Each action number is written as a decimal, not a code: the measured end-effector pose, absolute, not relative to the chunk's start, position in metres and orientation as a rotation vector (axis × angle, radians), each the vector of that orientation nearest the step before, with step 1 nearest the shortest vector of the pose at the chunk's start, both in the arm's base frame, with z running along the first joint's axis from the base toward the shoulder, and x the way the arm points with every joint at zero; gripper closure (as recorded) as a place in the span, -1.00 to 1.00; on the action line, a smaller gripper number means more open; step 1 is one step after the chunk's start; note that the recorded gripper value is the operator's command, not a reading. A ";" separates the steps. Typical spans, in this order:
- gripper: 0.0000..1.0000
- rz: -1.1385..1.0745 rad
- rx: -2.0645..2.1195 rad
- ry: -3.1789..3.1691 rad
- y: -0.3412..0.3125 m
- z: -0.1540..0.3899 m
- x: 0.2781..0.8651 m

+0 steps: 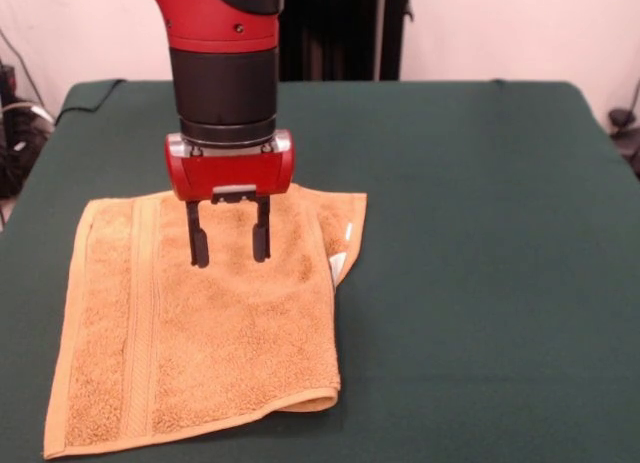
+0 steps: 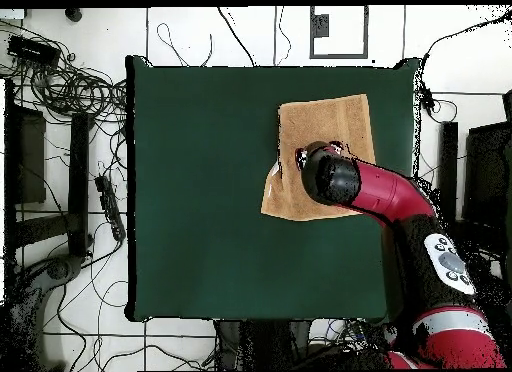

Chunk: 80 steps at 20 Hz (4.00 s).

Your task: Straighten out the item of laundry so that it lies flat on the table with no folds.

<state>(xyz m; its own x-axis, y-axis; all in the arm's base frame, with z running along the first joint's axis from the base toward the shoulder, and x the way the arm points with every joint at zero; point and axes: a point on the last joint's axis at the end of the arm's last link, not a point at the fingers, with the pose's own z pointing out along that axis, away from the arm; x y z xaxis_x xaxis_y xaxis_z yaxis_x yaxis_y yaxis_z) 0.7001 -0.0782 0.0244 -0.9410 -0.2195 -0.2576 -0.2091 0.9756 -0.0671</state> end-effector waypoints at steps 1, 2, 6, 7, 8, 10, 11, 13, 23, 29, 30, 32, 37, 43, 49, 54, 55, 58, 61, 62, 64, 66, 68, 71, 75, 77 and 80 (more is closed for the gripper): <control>-1.00 -0.056 -0.316 2.857 -0.078 0.024 0.700; -1.00 -0.056 -0.316 2.857 -0.078 0.024 0.700; -1.00 -0.056 -0.316 2.857 -0.078 0.024 0.700; -1.00 -0.056 -0.316 2.857 -0.078 0.024 0.700; -1.00 -0.056 -0.316 2.857 -0.078 0.024 0.700; -1.00 -0.056 -0.315 2.857 -0.078 0.024 0.700; -1.00 -0.056 -0.316 2.857 -0.078 0.024 0.700; -1.00 -0.055 -0.316 2.858 -0.078 0.024 0.700; -1.00 -0.042 -0.343 2.868 -0.063 0.020 0.694; -1.00 -0.029 -0.387 2.878 -0.041 0.017 0.688; -1.00 -0.029 -0.396 2.879 -0.037 0.017 0.688; -1.00 -0.028 -0.413 2.880 -0.028 0.016 0.686; -1.00 -0.032 -0.429 2.882 -0.017 0.015 0.685; -1.00 -0.031 -0.412 2.863 -0.014 0.006 0.685; -1.00 -0.020 -0.403 2.868 -0.011 -0.016 0.680; -1.00 0.007 -0.389 2.896 -0.009 -0.042 0.674; -1.00 0.008 -0.382 2.896 -0.009 -0.044 0.675; -1.00 0.012 -0.353 2.896 -0.009 -0.047 0.680; -1.00 0.010 -0.341 2.897 -0.008 -0.047 0.681; -1.00 0.010 -0.337 2.897 -0.008 -0.047 0.682; -1.00 0.014 -0.327 2.898 -0.008 -0.047 0.683; -1.00 0.017 -0.315 2.898 -0.008 -0.048 0.685; 1.00 0.014 -0.302 2.890 -0.010 -0.048 0.690; 1.00 0.008 -0.298 2.878 -0.011 -0.047 0.695; 1.00 -0.001 -0.296 2.858 -0.010 -0.048 0.702; 1.00 -0.006 -0.298 2.847 -0.009 -0.048 0.704; 1.00 -0.011 -0.299 2.839 -0.007 -0.048 0.705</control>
